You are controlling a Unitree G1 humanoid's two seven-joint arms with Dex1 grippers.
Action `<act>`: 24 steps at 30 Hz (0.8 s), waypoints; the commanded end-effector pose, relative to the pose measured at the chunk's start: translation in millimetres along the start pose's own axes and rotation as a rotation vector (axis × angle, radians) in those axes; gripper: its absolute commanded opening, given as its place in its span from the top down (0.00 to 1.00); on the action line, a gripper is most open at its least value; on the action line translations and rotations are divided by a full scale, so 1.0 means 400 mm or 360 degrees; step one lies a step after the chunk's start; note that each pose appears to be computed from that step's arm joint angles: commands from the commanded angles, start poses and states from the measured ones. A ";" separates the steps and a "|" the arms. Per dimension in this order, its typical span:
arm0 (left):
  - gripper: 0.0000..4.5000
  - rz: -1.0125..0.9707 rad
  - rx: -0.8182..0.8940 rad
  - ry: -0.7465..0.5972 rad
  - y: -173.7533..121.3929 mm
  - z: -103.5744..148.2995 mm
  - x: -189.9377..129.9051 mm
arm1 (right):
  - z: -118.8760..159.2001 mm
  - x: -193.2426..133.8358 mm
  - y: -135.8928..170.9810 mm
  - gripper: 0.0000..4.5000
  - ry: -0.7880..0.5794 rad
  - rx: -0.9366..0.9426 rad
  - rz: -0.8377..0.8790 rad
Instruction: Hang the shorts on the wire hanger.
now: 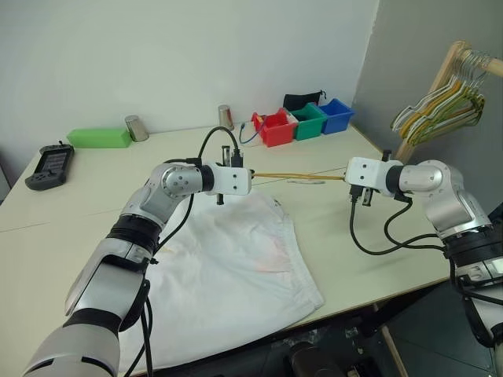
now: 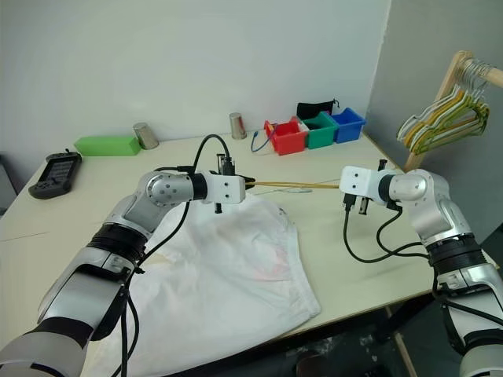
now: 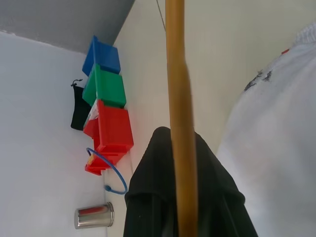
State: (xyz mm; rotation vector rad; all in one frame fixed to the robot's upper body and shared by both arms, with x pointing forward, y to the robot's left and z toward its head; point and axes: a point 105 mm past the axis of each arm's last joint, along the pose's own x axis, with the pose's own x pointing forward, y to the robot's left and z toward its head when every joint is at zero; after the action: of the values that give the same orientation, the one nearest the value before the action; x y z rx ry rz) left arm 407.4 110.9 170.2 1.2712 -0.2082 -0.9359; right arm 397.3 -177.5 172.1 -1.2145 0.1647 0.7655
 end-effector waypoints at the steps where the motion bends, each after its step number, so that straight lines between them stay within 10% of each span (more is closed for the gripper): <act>1: 1.00 0.0060 0.0040 -0.0020 0.034 0.014 -0.008 | 0.023 -0.022 -0.049 1.00 -0.0022 -0.0081 -0.0102; 10: 0.94 0.0041 -0.0008 -0.0066 0.031 0.024 -0.007 | 0.025 -0.023 -0.038 1.00 -0.0025 -0.0102 -0.0067; 24: 0.25 0.0179 -0.0114 -0.0276 0.080 0.062 -0.066 | -0.001 -0.009 -0.009 1.00 -0.0009 -0.0078 -0.0024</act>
State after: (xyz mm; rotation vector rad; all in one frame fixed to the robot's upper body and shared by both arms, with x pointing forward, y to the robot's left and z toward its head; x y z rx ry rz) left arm 394.3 104.5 193.2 1.1302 -0.3107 -0.9822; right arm 395.2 -176.4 167.9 -1.2459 0.1608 0.7887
